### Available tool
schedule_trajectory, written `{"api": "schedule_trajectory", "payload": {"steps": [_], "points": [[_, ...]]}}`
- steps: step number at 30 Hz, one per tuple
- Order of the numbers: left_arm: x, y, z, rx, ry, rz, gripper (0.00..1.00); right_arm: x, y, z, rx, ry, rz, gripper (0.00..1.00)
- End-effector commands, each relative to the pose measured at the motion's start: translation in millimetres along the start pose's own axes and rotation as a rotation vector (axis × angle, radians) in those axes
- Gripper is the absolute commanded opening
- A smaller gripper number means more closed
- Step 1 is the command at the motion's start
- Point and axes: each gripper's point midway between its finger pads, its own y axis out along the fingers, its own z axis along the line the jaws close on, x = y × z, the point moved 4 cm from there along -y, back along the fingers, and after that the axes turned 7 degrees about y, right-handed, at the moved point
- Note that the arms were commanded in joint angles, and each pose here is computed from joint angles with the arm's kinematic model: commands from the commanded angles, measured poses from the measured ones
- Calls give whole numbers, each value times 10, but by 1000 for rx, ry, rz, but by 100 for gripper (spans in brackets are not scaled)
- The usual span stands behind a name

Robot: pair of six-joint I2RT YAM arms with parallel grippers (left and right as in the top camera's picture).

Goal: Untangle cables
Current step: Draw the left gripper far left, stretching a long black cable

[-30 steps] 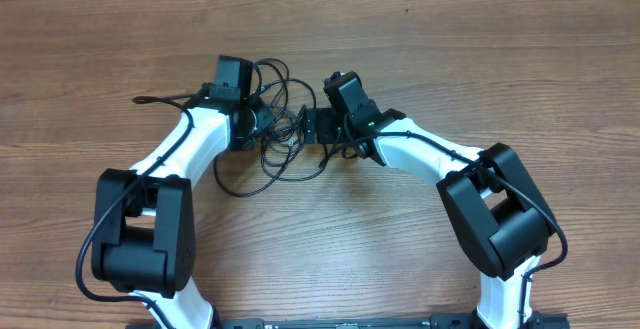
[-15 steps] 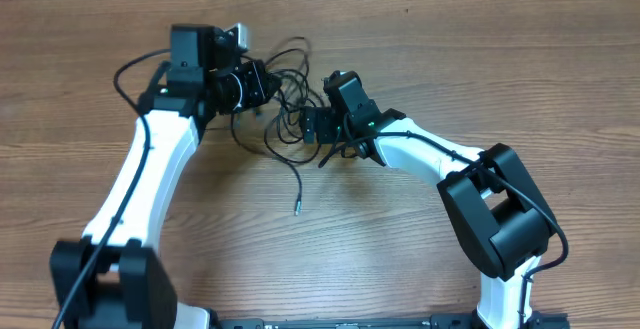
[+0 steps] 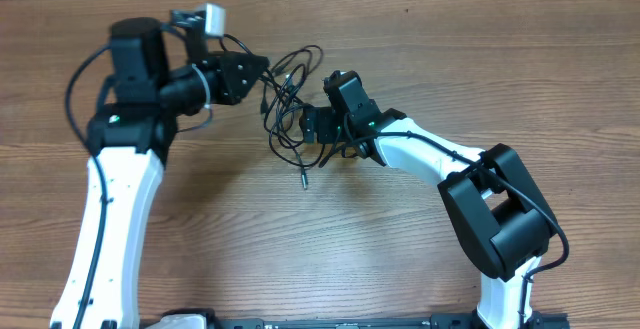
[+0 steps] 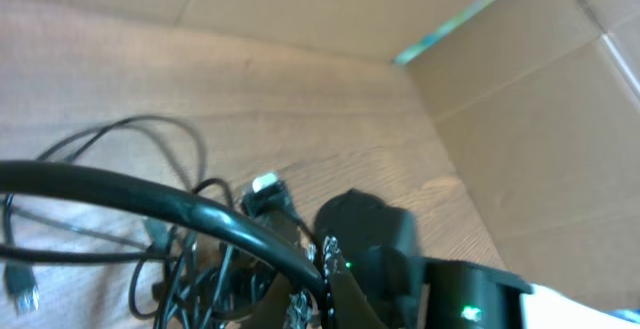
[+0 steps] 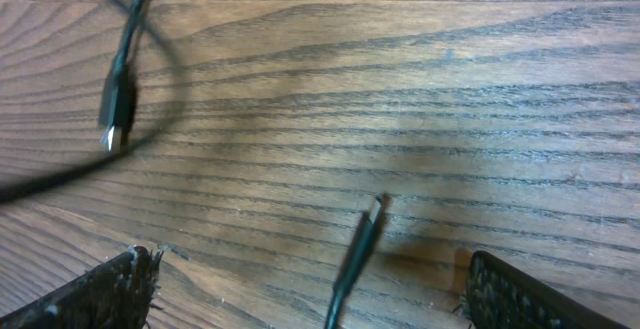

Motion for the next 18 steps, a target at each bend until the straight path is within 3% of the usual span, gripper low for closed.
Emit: {"api": "schedule_trajectory", "payload": {"steps": [1, 18], "points": [[269, -395, -347, -83, 44, -104, 4, 60, -93, 16, 0, 0, -27, 96], [412, -1515, -975, 11, 208, -374, 4, 61, -93, 17, 0, 0, -27, 96]]}}
